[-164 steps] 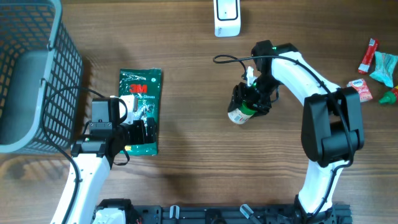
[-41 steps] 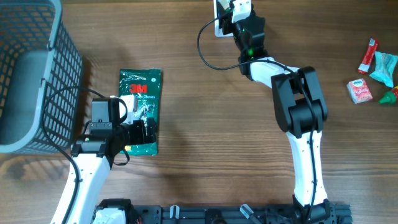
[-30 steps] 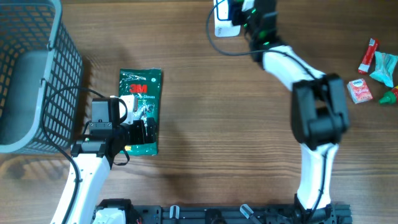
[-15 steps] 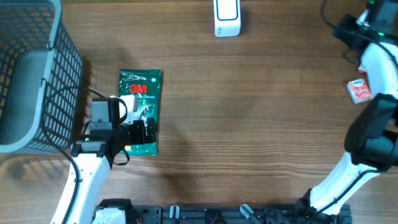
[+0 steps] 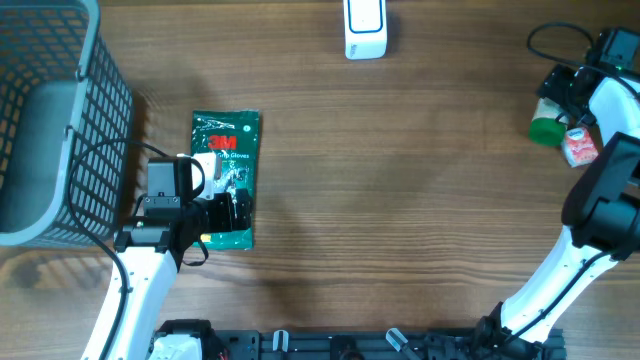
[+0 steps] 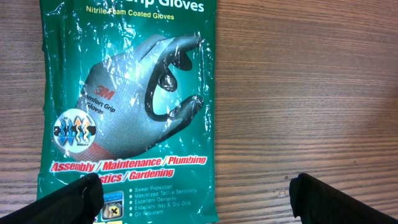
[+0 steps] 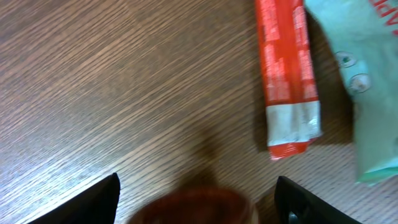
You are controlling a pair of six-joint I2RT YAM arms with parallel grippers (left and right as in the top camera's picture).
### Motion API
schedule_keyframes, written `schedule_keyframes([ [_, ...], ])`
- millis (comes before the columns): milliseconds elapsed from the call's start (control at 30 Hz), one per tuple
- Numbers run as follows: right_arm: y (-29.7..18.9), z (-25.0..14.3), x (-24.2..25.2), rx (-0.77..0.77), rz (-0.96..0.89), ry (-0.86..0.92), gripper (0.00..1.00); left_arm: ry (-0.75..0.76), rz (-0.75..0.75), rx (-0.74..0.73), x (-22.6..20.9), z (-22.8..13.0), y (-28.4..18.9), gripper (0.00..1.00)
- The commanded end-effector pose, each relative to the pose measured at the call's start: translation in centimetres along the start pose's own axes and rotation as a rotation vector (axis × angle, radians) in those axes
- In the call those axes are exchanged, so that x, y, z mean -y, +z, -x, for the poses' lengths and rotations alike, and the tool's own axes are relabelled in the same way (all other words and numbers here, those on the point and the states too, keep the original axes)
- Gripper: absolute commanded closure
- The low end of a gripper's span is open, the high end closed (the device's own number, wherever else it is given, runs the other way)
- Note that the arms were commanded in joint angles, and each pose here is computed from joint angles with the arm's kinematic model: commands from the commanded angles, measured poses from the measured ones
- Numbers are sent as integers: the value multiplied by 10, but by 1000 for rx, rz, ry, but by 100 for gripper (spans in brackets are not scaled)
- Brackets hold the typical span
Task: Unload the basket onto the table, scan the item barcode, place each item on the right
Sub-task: 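Carry the jar to the right edge and release it, then move the right gripper back toward table center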
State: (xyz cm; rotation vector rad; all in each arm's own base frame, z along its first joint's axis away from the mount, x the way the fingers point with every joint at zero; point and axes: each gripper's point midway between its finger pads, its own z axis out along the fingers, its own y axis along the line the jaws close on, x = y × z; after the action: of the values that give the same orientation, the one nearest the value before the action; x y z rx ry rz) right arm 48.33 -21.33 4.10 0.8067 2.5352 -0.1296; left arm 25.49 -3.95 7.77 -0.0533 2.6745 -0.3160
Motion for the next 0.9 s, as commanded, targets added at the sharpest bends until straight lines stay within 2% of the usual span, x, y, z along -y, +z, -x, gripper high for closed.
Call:
schedule_keyframes([
  [0,12,-2,16,-12,-42,-3,20,-15,2,5,-2,1,0,0],
  [67,13,-1,16,-7,-41,-14,17,-15,2,5,-2,1,0,0],
  [133,7,10,14,30,-35,-49,0,-15,2,5,-2,1,0,0],
  [233,-27,39,10,118,-20,-39,0,-15,2,5,-2,1,0,0],
  [333,-101,80,2,280,28,56,0,-15,2,5,-2,1,0,0],
  [433,-177,90,-28,351,208,144,0,-15,2,5,-2,1,0,0],
  [533,-219,69,-73,274,449,134,0,-15,2,5,-2,1,0,0],
  [633,-239,32,-123,109,693,79,0,-15,2,5,-2,1,0,0],
  [700,-236,7,-141,3,736,70,0,-15,2,5,-2,1,0,0],
  [767,-229,-20,-155,-102,726,71,4,-15,2,5,-2,1,0,0],
  [867,-225,-62,-171,-243,688,38,0,-15,2,5,-2,1,0,0],
])
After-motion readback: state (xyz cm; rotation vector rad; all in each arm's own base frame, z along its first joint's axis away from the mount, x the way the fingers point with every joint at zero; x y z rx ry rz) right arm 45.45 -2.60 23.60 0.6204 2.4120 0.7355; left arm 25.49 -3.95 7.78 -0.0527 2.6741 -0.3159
